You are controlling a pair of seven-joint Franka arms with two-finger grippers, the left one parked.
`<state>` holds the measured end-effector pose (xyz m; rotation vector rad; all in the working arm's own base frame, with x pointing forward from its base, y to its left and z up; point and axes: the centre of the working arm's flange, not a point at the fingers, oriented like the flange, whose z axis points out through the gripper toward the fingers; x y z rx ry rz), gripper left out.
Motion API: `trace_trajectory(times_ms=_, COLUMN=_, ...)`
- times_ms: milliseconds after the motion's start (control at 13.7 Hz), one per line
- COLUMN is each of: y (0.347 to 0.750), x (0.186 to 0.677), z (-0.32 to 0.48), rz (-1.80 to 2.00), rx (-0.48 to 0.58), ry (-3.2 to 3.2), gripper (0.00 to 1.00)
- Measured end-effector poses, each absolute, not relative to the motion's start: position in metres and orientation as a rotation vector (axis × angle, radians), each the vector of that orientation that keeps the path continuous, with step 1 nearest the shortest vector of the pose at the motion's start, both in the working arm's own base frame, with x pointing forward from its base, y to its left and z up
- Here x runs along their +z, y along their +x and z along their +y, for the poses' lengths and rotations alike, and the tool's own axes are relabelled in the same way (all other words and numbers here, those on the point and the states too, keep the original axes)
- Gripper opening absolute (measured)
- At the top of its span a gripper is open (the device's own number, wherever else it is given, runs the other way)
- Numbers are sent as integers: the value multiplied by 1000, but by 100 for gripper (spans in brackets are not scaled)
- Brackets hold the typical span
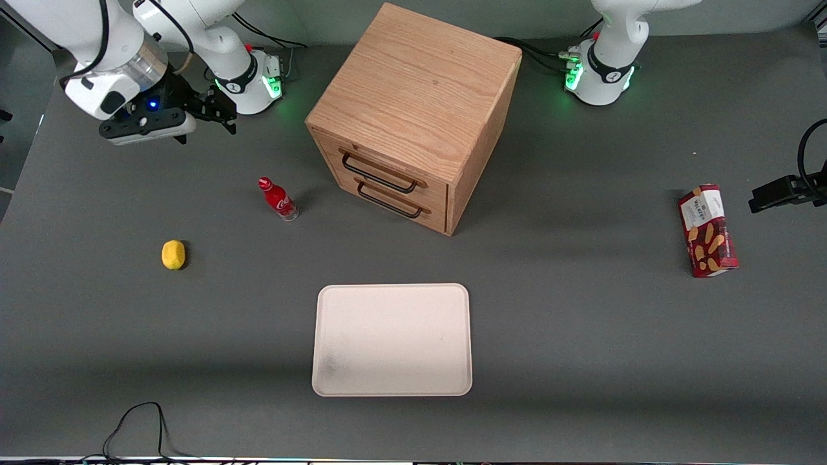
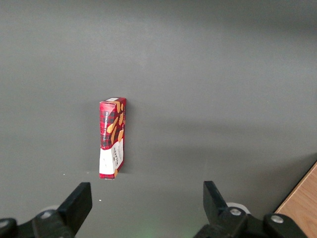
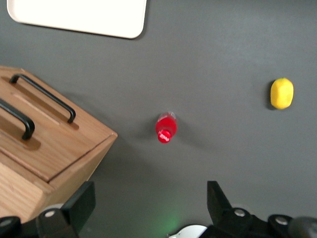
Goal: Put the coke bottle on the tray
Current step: 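Move the right gripper out from rest toward the red Coca-Cola bottle, then lower the open right gripper over the bottle's body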
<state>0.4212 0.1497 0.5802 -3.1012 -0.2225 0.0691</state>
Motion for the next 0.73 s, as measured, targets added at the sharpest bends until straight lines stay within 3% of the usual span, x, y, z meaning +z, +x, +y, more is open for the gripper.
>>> trace_trajectory(times_ms=730, y=393, x=567, z=155, rz=-146, rx=65, ry=-3113, gripper=100)
